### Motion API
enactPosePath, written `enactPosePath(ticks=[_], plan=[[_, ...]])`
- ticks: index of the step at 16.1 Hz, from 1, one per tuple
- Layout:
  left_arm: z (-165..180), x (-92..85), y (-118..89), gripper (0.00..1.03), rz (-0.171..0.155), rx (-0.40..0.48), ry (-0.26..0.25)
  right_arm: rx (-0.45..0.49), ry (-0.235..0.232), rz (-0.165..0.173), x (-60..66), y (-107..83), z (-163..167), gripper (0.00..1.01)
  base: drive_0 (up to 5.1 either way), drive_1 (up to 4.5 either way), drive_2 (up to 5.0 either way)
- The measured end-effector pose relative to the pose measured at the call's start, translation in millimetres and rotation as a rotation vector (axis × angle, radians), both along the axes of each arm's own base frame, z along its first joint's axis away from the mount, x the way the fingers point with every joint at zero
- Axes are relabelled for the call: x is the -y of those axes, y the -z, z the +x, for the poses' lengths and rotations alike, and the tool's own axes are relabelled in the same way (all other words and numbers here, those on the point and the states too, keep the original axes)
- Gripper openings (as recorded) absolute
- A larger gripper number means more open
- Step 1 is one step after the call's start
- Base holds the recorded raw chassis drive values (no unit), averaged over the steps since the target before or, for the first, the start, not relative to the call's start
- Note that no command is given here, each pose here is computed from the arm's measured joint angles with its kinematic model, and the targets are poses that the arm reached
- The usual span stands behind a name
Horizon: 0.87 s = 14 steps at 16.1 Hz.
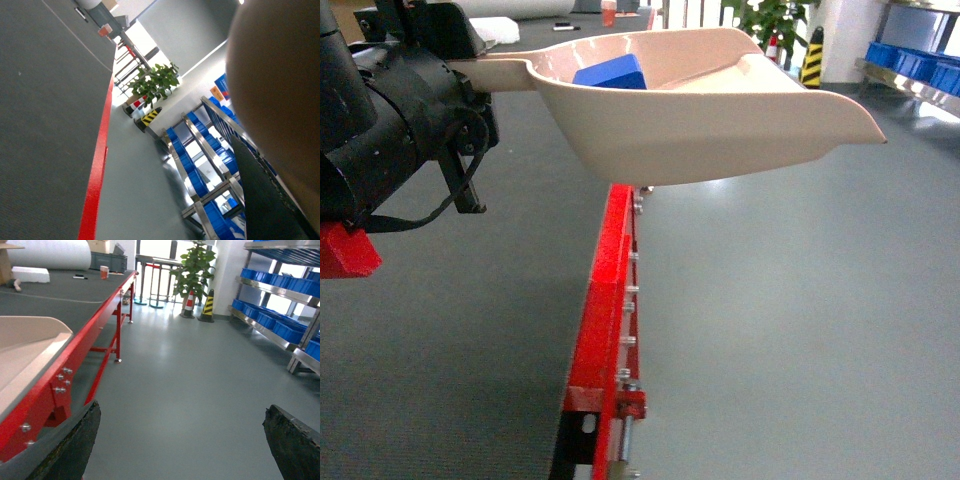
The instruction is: Place part in tray to right shelf
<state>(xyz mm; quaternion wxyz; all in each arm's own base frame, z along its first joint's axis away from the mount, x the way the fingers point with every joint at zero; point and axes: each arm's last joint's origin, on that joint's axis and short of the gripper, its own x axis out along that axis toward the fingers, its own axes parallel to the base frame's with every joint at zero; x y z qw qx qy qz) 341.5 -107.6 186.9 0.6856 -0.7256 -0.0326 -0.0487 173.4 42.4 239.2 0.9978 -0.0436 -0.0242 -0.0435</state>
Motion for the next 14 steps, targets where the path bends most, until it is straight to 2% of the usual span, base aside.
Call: enactPosePath(ticks=[14], plan=[[-0.2, 0.3, -0.3, 0.12, 0.001, -0.002, 0.002, 0.002, 0.0, 0.001, 0.0, -0.2, -0.1, 0.98, 5.0, -2.47, -2.5]])
